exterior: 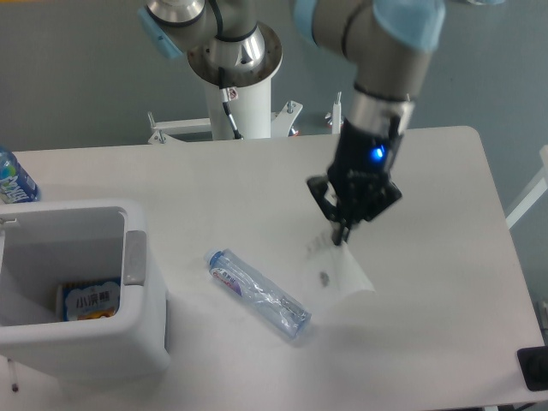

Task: Place the trash in the trash can
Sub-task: 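Carry the white paper over the white bin and release it, then move the gripper over the clear plastic bottle and lower it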

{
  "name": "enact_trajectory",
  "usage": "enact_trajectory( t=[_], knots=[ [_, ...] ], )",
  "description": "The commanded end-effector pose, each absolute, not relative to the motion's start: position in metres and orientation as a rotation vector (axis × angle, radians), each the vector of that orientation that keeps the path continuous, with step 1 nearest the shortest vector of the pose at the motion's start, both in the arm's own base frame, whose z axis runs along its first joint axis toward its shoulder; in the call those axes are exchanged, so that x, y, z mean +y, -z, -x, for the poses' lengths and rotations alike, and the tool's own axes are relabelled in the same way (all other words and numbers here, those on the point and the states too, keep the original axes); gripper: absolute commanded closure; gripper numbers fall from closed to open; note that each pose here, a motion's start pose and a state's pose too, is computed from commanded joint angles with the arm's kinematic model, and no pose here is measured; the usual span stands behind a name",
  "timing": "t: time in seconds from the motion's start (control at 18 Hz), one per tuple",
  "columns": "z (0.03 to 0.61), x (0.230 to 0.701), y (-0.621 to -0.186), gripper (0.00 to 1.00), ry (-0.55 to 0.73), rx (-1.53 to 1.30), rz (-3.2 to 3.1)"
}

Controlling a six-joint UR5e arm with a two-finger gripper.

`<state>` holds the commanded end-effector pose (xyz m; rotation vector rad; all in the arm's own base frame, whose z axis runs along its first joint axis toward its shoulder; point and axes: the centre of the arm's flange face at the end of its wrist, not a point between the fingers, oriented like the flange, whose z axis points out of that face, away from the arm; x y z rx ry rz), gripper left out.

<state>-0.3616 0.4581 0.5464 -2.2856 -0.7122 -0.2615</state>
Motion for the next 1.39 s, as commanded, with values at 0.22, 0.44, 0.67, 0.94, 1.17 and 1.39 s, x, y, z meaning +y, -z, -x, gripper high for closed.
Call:
enact_trajectory(
  t=[0.22, 0.44, 0.67, 0.94, 1.17, 1.39],
  knots=[
    [0.301, 0.483, -0.583, 1.0, 0.309, -0.655, 2.253],
    [0.245, 0.514, -0.596, 1.0, 0.355, -0.559, 2.253],
    [0.202, 0.552, -0.575, 1.0, 0.405, -0.43, 2.292],
    [0.172, 0.584, -0.545, 0.94, 0.426, -0.294, 2.334],
    [0.171, 0.582, -0.547, 0.0, 0.414, -0.268, 2.332],
    [0.174, 0.581, -0.554, 0.0, 0.432, -0.335, 2.32]
  ],
)
